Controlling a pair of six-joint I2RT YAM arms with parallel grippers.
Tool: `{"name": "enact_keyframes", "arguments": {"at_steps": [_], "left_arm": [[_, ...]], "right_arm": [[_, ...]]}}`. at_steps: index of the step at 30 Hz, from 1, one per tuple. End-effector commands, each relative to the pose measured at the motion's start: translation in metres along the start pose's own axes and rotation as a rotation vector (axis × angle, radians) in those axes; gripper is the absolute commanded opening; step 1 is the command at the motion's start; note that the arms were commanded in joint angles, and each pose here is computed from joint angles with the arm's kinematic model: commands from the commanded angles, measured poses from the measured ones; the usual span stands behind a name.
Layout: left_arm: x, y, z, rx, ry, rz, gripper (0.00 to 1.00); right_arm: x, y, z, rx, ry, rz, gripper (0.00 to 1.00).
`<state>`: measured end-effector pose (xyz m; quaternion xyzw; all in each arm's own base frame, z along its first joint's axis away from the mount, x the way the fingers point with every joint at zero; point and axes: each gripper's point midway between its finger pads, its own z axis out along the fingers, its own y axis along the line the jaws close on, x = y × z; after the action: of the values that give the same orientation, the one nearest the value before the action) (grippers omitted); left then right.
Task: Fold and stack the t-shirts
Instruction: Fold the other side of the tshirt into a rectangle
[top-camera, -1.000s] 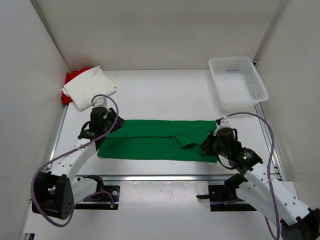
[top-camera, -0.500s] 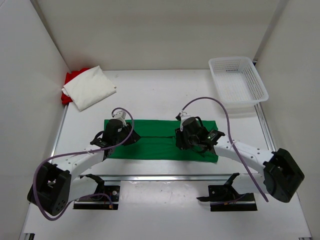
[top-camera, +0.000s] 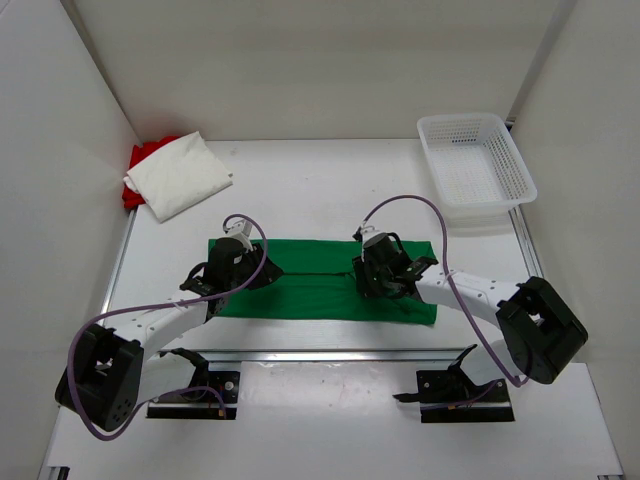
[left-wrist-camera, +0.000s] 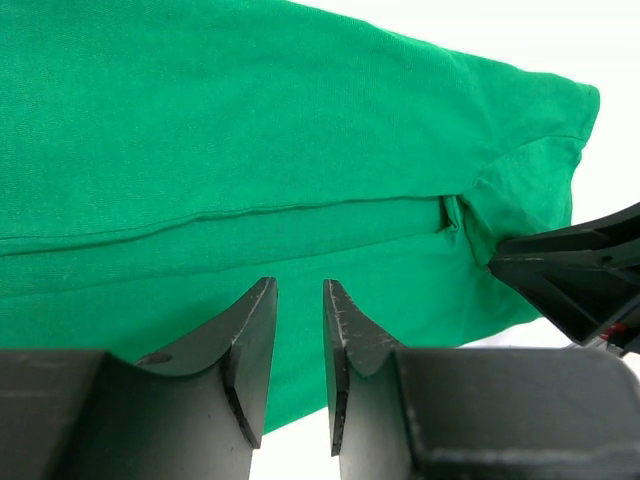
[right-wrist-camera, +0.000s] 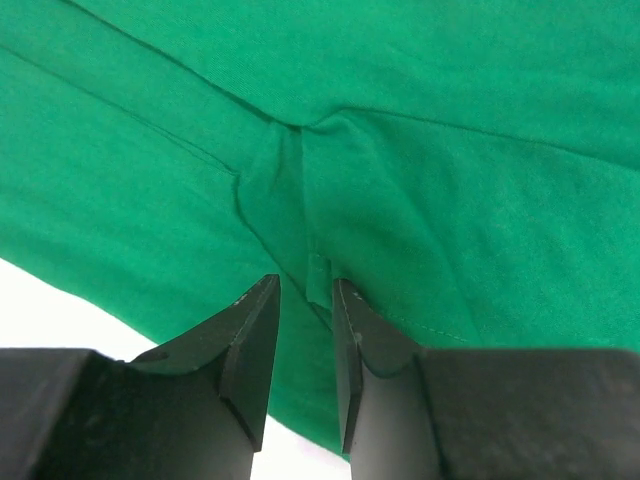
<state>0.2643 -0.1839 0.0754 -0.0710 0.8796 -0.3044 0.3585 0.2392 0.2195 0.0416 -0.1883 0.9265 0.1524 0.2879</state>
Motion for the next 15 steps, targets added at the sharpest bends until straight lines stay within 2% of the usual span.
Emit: {"name": "enact_keyframes", "arguments": {"at_steps": [1, 9, 15], "left_arm": [[0.0, -0.008, -0.001, 0.042, -0.003, 0.001, 0.36], [-0.005, -0.008, -0.002, 0.044, -0.019, -0.012, 0.35], [-0.008, -0.011, -0.003, 0.051, -0.026, -0.011, 0.35]], "right_arm": [[-0.002, -0.006, 0.006, 0.014, -0.033, 0.021, 0.27], [0.011, -0.009, 0.017, 0.07, 0.017, -0.053, 0.27], [0.006, -0.007, 0.015, 0.041, -0.016, 0.009, 0.11]]}}
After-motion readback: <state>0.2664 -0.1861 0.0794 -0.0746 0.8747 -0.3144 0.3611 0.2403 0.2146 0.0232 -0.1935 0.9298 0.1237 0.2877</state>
